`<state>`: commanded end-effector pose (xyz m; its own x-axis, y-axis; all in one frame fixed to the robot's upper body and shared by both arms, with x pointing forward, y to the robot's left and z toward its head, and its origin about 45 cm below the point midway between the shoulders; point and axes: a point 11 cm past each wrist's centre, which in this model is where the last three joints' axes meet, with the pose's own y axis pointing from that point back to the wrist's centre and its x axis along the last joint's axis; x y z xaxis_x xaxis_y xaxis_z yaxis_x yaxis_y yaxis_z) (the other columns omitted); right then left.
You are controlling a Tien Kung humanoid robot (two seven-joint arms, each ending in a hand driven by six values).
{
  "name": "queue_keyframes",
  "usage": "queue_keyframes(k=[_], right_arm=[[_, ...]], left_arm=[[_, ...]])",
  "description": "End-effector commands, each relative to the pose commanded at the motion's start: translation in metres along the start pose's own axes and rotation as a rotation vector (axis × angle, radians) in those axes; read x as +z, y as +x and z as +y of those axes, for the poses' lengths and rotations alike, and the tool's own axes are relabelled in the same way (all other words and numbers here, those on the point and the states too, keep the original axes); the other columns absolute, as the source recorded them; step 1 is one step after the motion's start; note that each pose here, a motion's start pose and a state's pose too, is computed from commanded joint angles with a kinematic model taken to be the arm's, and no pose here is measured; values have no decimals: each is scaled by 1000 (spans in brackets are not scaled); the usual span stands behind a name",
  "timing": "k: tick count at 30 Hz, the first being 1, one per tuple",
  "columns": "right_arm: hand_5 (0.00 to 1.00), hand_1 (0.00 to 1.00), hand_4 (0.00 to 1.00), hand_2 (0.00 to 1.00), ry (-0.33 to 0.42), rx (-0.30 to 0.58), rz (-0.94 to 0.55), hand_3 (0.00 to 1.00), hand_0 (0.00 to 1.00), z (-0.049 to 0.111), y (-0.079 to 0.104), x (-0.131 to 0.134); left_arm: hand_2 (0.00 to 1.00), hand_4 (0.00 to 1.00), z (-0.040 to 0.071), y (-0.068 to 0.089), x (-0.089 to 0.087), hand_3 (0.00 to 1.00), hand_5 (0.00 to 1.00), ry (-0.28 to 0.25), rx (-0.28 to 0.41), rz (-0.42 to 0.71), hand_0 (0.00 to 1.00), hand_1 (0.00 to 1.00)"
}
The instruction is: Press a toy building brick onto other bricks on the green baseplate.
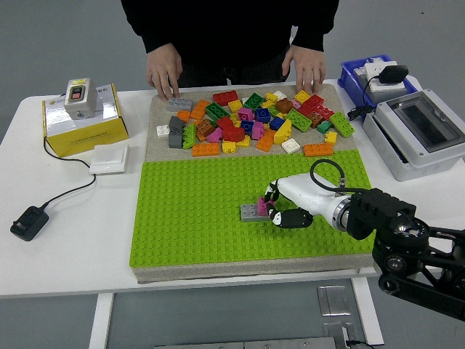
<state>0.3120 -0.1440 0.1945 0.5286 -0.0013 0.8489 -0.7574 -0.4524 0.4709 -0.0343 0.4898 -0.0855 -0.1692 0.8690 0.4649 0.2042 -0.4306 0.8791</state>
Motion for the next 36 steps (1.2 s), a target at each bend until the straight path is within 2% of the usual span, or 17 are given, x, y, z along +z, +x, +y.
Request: queue_keyframes(k=[16, 36], right_arm=[[586, 154, 358, 699, 0, -3, 4, 671, 22, -5, -3, -2], [589, 153, 356, 693, 27, 12, 22, 668, 22, -5, 5, -12]], left_arm=[[583, 342, 0, 0, 0, 671, 585, -2, -1, -2, 646, 636], [583, 340, 0, 0, 2, 670, 587, -5, -2, 0, 645, 636]])
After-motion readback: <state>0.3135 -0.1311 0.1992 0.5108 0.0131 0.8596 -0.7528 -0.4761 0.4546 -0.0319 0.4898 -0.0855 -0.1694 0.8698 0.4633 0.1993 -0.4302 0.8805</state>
